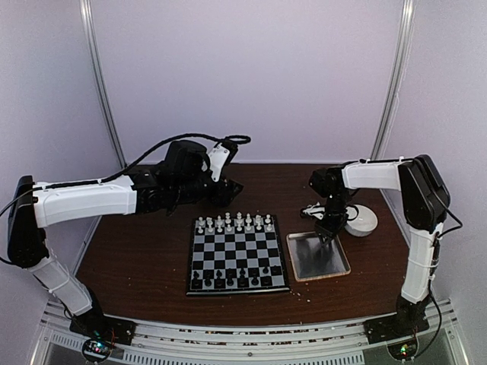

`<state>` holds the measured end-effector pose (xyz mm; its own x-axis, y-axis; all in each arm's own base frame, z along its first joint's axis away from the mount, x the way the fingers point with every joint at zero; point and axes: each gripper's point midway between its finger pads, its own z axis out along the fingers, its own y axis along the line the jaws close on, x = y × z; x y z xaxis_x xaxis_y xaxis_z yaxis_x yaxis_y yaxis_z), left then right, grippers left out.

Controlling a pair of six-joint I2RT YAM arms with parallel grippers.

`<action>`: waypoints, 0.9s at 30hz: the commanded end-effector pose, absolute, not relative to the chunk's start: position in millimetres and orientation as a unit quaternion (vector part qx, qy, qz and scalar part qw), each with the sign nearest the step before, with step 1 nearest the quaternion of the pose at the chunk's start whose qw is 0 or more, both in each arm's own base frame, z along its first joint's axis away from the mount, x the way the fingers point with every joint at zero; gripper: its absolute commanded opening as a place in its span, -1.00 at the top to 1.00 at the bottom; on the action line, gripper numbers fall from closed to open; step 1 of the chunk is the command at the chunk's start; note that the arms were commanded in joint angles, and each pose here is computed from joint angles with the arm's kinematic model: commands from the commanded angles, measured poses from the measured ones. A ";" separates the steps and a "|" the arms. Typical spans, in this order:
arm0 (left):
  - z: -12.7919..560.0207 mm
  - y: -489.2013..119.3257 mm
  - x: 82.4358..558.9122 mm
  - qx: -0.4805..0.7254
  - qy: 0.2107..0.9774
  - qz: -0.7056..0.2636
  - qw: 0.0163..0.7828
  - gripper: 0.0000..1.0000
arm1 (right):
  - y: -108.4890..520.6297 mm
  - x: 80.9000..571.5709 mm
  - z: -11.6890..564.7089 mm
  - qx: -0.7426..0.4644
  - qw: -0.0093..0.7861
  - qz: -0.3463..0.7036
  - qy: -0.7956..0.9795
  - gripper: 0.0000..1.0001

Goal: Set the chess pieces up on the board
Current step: Pick up the rook from the storage box.

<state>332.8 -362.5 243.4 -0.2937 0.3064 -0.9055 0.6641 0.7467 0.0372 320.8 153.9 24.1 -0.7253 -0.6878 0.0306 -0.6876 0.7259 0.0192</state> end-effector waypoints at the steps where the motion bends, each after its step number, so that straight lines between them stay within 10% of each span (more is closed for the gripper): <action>1: 236.9 -362.4 334.1 0.305 0.788 -0.183 0.503 -0.17 | 159.1 325.0 28.6 0.370 0.008 -0.007 -0.929 0.27; 27: 241.9 -360.8 331.6 0.302 0.792 -0.186 0.497 -0.15 | 150.1 348.2 24.3 0.381 0.027 0.066 -0.922 0.44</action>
